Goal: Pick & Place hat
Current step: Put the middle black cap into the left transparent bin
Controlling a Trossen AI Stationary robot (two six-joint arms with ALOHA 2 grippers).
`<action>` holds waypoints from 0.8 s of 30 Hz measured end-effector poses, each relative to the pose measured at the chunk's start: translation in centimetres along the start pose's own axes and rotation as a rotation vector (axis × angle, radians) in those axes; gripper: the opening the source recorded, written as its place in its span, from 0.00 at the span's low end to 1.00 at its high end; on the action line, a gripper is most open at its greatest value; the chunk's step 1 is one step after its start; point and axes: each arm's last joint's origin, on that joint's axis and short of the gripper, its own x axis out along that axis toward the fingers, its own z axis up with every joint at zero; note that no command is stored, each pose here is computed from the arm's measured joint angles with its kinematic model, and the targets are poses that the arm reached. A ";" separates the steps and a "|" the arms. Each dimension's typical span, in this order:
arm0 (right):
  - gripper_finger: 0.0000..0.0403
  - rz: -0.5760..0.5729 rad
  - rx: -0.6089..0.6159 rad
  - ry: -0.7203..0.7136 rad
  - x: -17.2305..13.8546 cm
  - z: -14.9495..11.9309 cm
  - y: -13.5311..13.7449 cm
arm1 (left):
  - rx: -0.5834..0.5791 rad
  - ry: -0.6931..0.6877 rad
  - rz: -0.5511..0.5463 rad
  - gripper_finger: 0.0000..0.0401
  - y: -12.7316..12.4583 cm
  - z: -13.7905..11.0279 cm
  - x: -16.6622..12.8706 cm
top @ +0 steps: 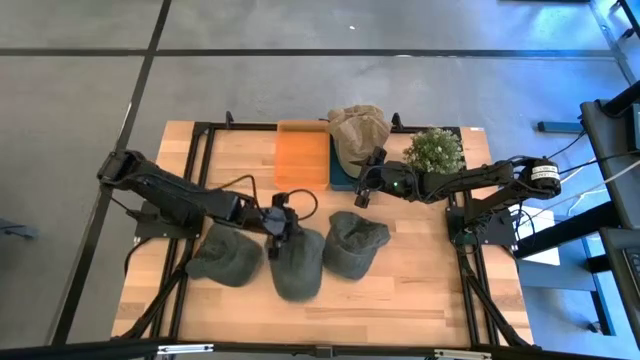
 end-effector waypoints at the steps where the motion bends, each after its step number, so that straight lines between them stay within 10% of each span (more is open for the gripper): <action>1: 0.60 0.000 0.000 0.000 0.0 0.0 0.0 | 0.025 -0.004 0.012 0.12 0.3 0.8 -0.5; 24: 0.60 -0.032 -0.002 0.017 0.0 -0.1 -0.1 | 0.333 0.024 0.340 0.12 12.8 11.6 -12.1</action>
